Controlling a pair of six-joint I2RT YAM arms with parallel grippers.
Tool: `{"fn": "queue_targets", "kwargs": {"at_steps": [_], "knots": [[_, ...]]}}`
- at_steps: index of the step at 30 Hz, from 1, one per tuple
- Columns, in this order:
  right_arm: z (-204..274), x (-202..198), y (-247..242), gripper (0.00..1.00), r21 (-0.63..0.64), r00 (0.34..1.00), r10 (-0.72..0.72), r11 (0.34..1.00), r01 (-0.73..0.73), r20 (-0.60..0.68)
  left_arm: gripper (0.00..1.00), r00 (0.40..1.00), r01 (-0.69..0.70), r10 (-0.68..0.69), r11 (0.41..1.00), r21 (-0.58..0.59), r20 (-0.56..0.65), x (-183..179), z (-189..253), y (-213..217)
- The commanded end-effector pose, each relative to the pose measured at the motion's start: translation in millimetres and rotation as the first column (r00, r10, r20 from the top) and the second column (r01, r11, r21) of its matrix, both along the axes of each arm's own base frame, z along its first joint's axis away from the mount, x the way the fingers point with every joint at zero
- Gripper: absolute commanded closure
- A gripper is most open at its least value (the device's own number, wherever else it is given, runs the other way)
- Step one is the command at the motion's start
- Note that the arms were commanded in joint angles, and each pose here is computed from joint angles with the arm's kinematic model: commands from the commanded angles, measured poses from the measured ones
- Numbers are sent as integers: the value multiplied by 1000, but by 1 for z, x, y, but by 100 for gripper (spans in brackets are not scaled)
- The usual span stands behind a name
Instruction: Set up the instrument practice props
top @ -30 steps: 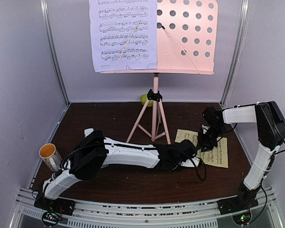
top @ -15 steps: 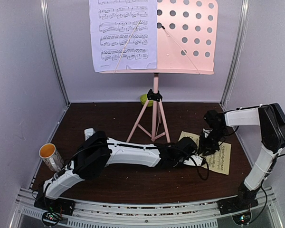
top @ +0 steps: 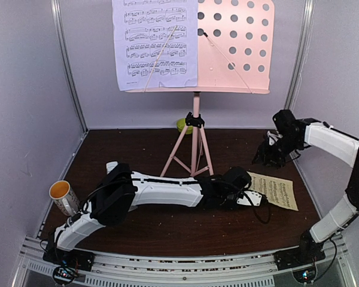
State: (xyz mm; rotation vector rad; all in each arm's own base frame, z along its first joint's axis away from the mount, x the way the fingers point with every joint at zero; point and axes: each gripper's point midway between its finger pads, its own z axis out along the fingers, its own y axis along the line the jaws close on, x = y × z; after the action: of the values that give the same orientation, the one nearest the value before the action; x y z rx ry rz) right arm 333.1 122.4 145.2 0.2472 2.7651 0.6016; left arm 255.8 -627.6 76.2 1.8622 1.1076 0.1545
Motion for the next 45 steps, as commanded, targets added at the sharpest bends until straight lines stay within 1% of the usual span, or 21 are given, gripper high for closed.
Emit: {"fn": "queue_targets", "kwargs": {"at_steps": [1,4,7,9,11,13,14,15,16,21,24,27,31,39,42,45], "knots": [[71,17,-18,46,42,986,-57,998,51,156,100,998,-34,24,977,-209,-50,-7,109,-2],[100,22,-19,41,80,971,-72,995,56,226,100,998,-49,36,969,-241,-56,-13,134,21],[119,24,-16,37,119,954,-81,992,49,287,100,997,-77,81,966,-247,6,-12,143,53],[127,20,-10,34,151,953,-66,988,21,296,100,996,-80,86,969,-235,16,-16,146,77],[130,13,-6,27,174,953,-50,985,-3,298,100,997,-57,43,975,-213,-71,-30,147,91],[139,7,-5,24,186,944,-51,982,-11,325,100,982,-72,29,971,-226,-185,-39,156,104],[144,6,-7,21,186,937,-61,982,-4,345,100,970,-86,27,967,-241,-240,-43,163,110],[150,4,-9,17,188,928,-73,982,4,366,100,956,-104,25,961,-257,-293,-47,170,115],[155,3,-11,15,188,920,-83,982,10,383,100,938,-121,18,953,-278,-347,-51,178,119],[173,-2,-12,15,204,903,-98,979,12,418,100,838,-184,-43,916,-356,-544,-77,209,137],[174,-4,-9,15,220,904,-92,975,-2,418,100,765,-245,-32,909,-337,-643,-88,216,148],[169,-5,-3,16,247,911,-84,969,-20,405,100,699,-287,-18,909,-303,-715,-95,221,160],[162,-10,2,17,276,916,-71,960,-44,395,100,612,-368,31,895,-251,-790,-94,230,174],[149,-22,4,18,291,924,-60,955,-58,378,100,491,-405,-34,876,-263,-870,-110,247,192],[146,-25,6,18,300,928,-60,952,-58,368,100,456,-409,-49,875,-258,-889,-114,245,199],[142,-28,7,18,311,931,-56,948,-63,361,100,443,-412,-65,871,-267,-894,-117,247,204]]}}
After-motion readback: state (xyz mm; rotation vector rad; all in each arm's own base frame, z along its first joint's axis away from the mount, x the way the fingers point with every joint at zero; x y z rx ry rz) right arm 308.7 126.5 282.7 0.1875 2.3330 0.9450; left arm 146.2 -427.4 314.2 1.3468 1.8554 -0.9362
